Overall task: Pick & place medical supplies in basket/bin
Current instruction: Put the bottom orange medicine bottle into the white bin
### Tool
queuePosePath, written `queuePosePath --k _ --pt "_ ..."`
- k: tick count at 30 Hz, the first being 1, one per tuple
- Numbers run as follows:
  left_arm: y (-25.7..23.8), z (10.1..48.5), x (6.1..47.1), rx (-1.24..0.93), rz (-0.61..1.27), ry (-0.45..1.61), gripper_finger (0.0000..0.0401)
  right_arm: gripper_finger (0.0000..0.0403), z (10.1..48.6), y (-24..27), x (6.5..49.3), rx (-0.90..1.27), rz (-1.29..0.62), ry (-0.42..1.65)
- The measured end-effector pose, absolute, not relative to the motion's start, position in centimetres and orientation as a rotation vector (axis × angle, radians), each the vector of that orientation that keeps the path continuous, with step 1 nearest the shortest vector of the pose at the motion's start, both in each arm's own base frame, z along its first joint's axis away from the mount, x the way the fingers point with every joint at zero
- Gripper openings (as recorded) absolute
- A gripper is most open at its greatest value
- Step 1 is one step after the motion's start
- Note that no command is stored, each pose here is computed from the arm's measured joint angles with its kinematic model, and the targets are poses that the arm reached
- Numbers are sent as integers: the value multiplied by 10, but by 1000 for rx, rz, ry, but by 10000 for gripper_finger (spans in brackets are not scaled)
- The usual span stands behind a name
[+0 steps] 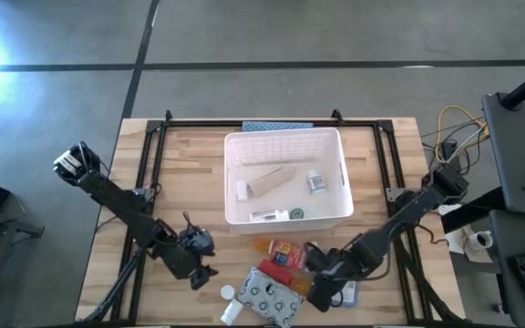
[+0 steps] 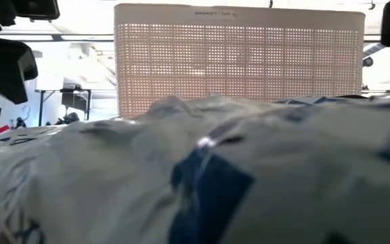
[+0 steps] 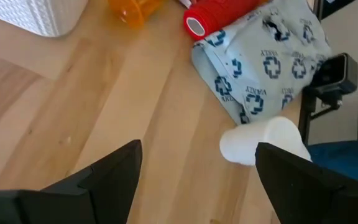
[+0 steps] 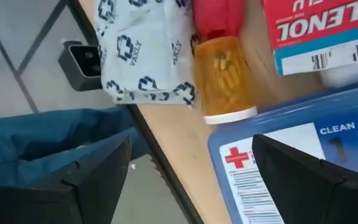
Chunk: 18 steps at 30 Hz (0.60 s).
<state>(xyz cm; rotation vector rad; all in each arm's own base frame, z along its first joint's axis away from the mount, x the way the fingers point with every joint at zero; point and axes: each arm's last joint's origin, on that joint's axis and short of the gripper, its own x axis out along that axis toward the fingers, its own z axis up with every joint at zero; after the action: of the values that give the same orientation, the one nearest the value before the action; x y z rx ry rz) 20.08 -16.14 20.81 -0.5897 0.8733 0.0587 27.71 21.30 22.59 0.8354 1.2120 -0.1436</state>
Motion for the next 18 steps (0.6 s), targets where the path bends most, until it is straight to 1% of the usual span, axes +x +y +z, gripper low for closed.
queuePosePath --k 8,10,14,18 --pt "-162 208 200 -613 66 874 293 327 218 221 265 780 -136 1248" --pt "-164 208 199 -622 66 875 293 327 214 223 267 722 -110 1228" --pt "-166 208 197 -621 56 878 293 327 197 231 273 519 1 1200" --pt "-167 208 196 -652 68 881 293 327 180 236 281 439 -24 1216"
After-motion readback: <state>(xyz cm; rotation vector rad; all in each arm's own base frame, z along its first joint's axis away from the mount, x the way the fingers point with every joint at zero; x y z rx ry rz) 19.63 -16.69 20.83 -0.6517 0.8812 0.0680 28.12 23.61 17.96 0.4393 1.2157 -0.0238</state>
